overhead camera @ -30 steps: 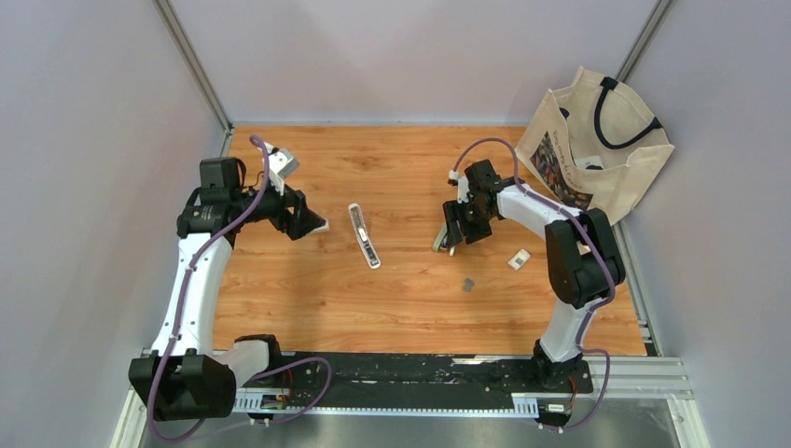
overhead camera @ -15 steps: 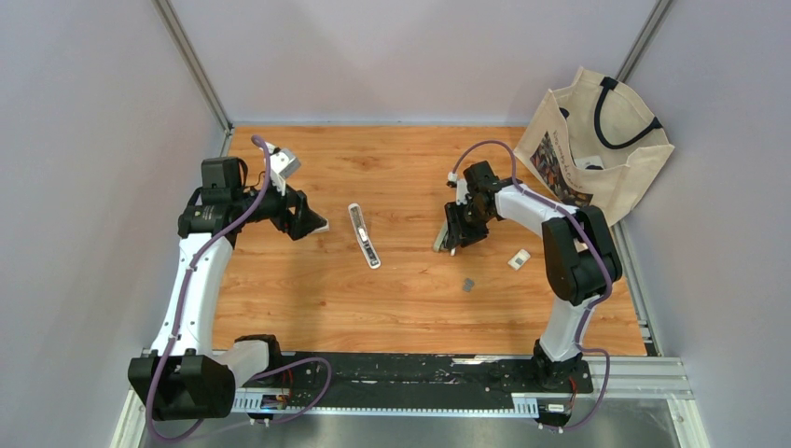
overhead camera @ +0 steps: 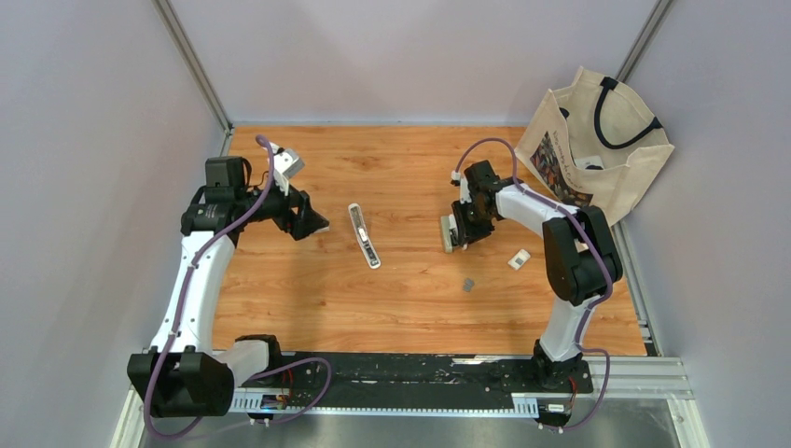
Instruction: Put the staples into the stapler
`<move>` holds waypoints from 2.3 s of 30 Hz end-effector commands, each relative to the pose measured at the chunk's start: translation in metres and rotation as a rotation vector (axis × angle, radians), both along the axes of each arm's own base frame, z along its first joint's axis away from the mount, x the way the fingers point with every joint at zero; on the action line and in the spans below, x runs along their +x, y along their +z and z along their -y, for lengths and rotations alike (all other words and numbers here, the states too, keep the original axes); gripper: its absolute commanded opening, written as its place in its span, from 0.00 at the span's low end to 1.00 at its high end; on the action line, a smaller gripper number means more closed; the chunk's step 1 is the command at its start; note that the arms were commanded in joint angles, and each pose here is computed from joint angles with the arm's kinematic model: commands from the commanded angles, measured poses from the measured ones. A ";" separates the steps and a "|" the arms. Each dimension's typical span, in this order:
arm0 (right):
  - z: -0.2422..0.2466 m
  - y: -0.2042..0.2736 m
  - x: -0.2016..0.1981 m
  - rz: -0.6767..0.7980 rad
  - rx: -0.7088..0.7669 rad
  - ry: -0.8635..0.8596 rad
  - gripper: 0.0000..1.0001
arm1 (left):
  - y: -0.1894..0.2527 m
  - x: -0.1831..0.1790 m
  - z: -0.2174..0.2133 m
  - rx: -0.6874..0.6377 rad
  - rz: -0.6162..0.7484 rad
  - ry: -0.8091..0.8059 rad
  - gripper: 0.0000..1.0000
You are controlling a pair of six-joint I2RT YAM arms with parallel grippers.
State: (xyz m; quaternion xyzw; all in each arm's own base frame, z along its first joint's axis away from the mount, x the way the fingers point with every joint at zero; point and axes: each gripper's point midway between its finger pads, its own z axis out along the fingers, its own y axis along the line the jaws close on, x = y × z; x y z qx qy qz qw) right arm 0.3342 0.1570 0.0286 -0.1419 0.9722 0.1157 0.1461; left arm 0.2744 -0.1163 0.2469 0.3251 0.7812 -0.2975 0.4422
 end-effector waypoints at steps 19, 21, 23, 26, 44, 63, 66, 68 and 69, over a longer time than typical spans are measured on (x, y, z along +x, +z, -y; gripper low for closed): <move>-0.053 0.051 -0.019 0.029 0.278 0.269 0.00 | 0.009 -0.020 0.045 0.242 0.370 -0.369 0.91; -0.062 0.058 -0.030 -0.020 0.347 0.313 0.00 | 0.007 -0.022 0.058 0.359 0.497 -0.466 0.91; -0.071 0.065 -0.043 -0.075 0.423 0.362 0.00 | 0.006 -0.020 0.073 0.458 0.602 -0.541 0.95; -0.082 0.074 -0.058 -0.139 0.519 0.420 0.00 | 0.002 -0.016 0.098 0.557 0.702 -0.636 0.95; -0.101 0.109 -0.104 -0.252 0.759 0.606 0.00 | -0.073 -0.054 0.212 0.709 0.765 -1.092 0.81; -0.104 0.115 -0.116 -0.311 0.830 0.642 0.00 | -0.086 -0.062 0.227 0.667 0.713 -1.082 0.60; -0.104 0.116 -0.116 -0.310 0.832 0.643 0.00 | -0.087 -0.065 0.229 0.655 0.701 -1.087 0.56; -0.104 0.117 -0.116 -0.309 0.835 0.645 0.00 | -0.088 -0.067 0.230 0.648 0.694 -1.089 0.53; -0.104 0.117 -0.117 -0.308 0.836 0.646 0.00 | -0.088 -0.068 0.230 0.646 0.689 -1.090 0.52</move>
